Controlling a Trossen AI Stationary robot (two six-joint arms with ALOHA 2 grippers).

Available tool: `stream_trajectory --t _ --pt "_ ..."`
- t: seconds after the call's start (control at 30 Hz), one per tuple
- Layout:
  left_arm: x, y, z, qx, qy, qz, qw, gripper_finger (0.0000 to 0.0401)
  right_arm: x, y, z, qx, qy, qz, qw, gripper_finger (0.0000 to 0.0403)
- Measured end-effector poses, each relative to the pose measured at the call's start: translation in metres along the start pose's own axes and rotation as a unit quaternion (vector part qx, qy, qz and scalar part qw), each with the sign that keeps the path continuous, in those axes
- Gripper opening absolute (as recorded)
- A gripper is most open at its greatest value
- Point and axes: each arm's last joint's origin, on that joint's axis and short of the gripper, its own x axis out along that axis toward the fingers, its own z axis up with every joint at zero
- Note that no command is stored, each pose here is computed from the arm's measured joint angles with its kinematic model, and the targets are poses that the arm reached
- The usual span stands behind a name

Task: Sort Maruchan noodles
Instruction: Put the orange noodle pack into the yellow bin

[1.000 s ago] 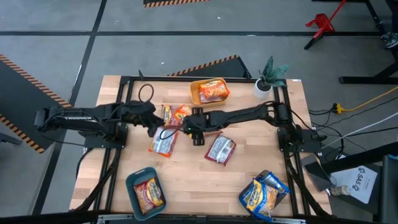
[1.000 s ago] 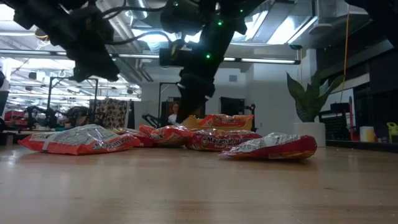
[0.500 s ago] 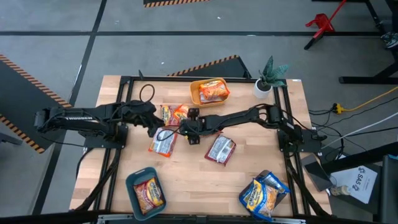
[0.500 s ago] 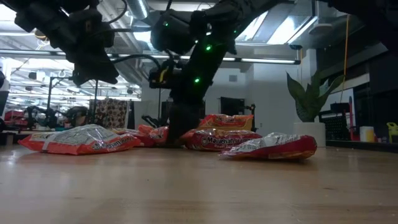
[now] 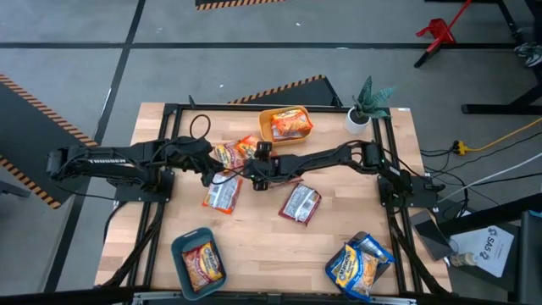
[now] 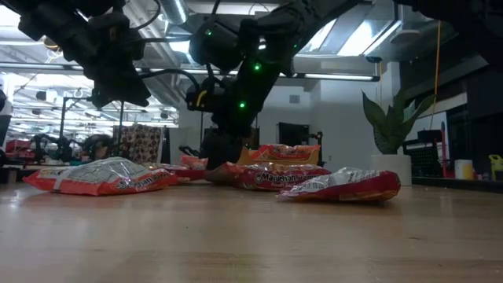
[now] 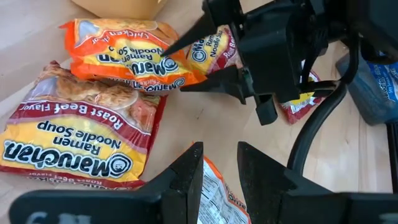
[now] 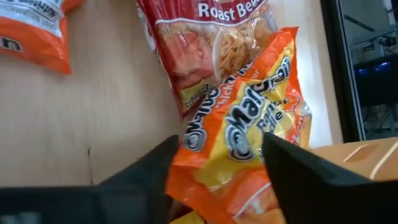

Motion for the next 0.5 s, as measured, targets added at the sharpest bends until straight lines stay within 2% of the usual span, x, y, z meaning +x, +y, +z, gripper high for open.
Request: stream_trajectory --t 0.17,0.3,0.37,0.5 --pt "0.000 0.000 0.000 0.000 0.000 0.000 1.000 0.0094 0.000 0.002 -0.002 0.014 0.009 0.011 1.000 0.0098" --pt "0.000 0.000 0.000 0.000 0.000 0.001 1.000 0.0094 -0.005 0.000 0.000 0.040 0.022 0.041 0.998 0.0021" --pt "0.000 0.000 0.000 0.000 0.000 0.001 1.000 0.0094 -0.009 -0.001 0.005 0.053 0.020 0.066 0.996 0.0007" --pt "0.000 0.000 0.000 0.003 0.000 0.001 1.000 0.0094 -0.020 -0.010 0.020 0.087 0.015 0.095 0.992 0.0005"
